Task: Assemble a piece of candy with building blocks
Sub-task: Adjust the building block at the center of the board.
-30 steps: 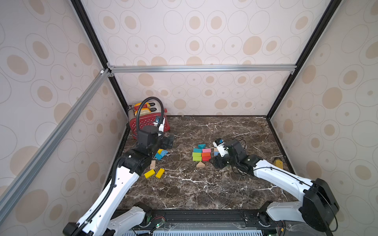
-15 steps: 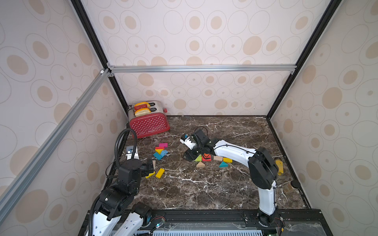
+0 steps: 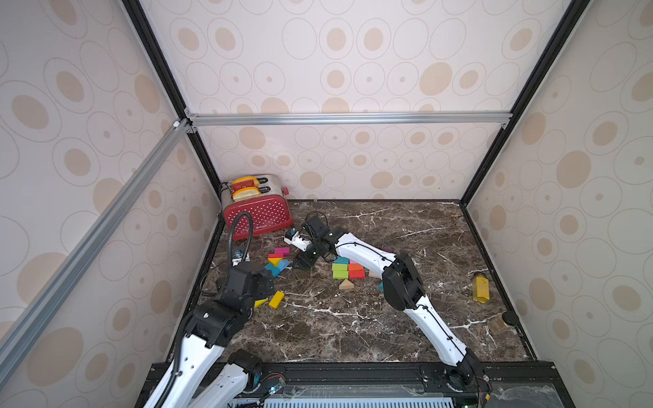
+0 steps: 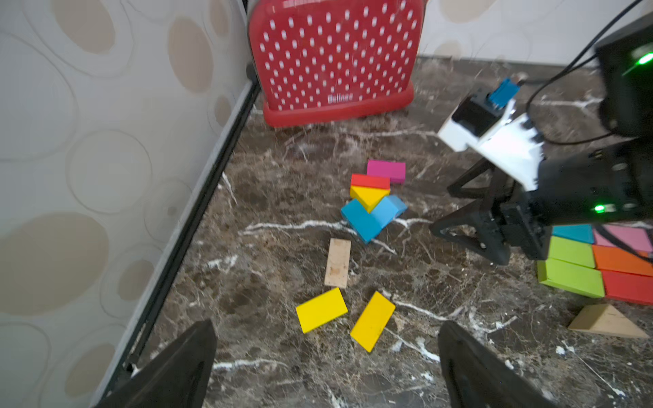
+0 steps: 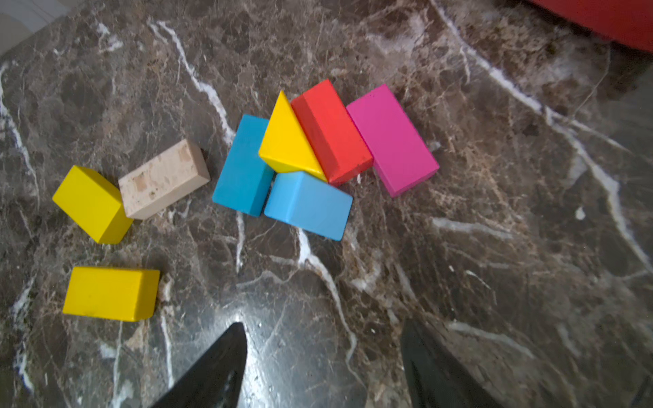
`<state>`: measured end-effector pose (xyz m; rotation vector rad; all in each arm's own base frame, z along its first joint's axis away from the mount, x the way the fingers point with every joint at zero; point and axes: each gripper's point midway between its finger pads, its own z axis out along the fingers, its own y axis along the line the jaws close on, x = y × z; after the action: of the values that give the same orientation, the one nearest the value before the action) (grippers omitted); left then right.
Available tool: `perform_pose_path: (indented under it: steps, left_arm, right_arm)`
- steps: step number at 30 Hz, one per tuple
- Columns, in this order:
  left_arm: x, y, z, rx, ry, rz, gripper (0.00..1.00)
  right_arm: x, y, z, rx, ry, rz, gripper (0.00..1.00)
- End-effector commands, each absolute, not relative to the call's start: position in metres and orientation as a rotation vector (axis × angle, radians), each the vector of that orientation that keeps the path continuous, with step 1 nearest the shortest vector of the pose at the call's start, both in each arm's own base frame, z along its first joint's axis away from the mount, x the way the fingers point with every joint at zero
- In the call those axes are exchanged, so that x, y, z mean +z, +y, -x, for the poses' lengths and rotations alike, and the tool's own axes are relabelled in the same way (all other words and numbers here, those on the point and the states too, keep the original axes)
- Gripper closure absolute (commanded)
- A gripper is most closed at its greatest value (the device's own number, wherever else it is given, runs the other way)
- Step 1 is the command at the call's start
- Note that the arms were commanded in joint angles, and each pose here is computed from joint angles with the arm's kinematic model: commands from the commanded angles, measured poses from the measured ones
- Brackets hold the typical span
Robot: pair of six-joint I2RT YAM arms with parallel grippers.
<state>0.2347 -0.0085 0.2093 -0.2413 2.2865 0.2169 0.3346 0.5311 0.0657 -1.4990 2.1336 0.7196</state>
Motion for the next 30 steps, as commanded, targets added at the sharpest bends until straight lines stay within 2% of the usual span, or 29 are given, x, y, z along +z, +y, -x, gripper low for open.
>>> perform_pose_path:
  steps: [1, 5, 10, 14, 20, 30]
  left_arm:
    - [0.191, -0.019, -0.246, 0.161, 2.356, 0.373, 0.01]
    - [0.171, -0.033, -0.267, 0.159, 2.418, 0.388, 0.02]
    - [0.122, -0.051, -0.264, 0.083, 2.559, 0.371, 0.04]
    - [0.081, -0.068, -0.265, 0.01, 2.649, 0.364, 0.11]
    - [0.042, -0.064, -0.261, 0.084, 2.718, 0.368, 0.17]
    - [0.018, -0.068, -0.268, 0.129, 2.791, 0.333, 0.22]
  right_arm:
    - [0.075, 0.504, -0.332, 0.687, 2.186, 1.474, 0.29]
    - [0.093, 0.469, -0.317, 0.721, 2.136, 1.394, 0.29]
    - [0.125, 0.422, -0.294, 0.675, 2.129, 1.275, 0.29]
    - [0.142, 0.393, -0.268, 0.738, 2.129, 1.171, 0.29]
    - [0.153, 0.358, -0.239, 0.747, 2.137, 1.15, 0.3]
    - [0.145, 0.334, -0.226, 0.696, 2.142, 1.151, 0.3]
